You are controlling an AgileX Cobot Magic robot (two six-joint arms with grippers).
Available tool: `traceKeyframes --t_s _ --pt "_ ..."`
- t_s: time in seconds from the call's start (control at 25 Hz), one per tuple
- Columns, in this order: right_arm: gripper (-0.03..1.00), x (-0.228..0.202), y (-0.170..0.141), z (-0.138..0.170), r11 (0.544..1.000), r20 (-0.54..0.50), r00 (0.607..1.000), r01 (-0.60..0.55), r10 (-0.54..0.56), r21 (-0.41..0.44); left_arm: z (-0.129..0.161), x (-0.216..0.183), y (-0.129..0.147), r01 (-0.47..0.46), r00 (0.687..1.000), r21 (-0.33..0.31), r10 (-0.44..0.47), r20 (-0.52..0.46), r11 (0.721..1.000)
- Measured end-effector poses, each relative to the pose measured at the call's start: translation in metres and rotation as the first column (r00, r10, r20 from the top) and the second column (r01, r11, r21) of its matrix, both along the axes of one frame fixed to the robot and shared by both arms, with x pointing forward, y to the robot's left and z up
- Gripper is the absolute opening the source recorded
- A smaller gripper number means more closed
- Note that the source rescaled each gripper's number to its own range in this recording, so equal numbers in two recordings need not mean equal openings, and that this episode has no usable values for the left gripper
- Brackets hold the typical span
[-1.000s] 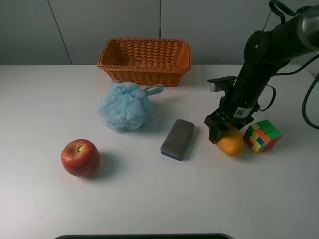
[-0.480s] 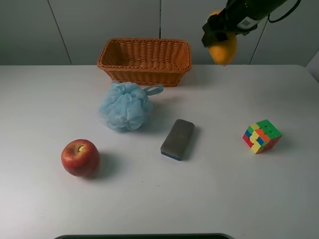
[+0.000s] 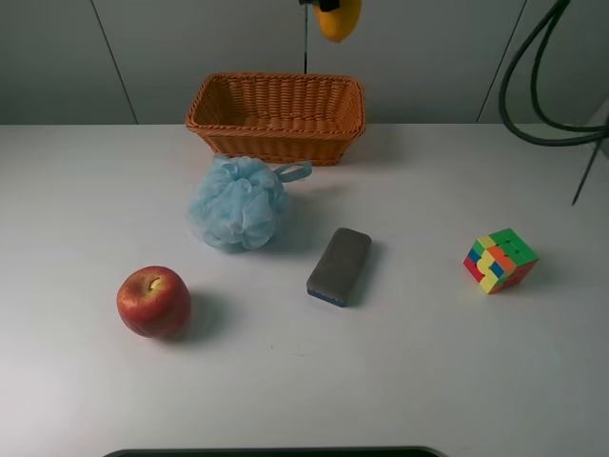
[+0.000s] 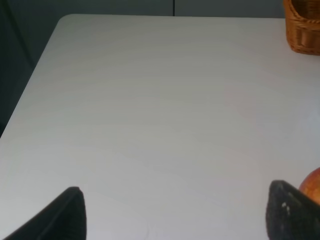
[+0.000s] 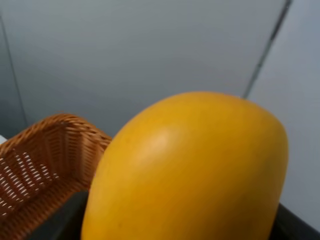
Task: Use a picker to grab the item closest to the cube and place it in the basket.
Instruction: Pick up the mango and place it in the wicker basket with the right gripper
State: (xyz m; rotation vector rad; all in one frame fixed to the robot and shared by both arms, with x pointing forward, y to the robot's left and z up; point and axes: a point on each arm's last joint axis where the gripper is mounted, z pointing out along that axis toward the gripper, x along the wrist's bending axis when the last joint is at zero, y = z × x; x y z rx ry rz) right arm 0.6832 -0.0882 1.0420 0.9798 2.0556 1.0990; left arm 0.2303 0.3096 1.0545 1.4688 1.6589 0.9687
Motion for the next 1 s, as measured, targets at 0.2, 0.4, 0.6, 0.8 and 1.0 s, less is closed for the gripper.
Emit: traceKeyframes --t_s 0.2,0.4,0.6,0.8,1.0 --pt "0.00 0.022 0.027 -0.044 1.000 -0.095 0.995 -0.027 0.027 0.006 0.000 0.000 0.000 0.000 1.000 0.000 0.000 0.000 1.000" --pt "0.00 0.029 0.034 -0.065 0.999 -0.153 0.988 -0.028 0.030 0.018 0.000 0.000 0.000 0.000 1.000 0.000 0.000 0.000 1.000" --pt "0.00 0.030 0.034 -0.062 0.999 -0.153 0.988 -0.028 0.031 0.023 0.000 0.000 0.000 0.000 1.000 0.000 0.000 0.000 1.000" --pt "0.75 0.029 0.034 -0.063 0.999 -0.172 0.985 -0.025 0.030 0.027 0.000 0.000 0.000 0.000 1.000 0.000 0.000 0.000 1.000" --pt "0.99 0.029 0.034 -0.063 0.999 -0.175 0.984 -0.021 0.027 0.032 0.000 0.000 0.000 0.000 1.000 0.000 0.000 0.000 1.000"
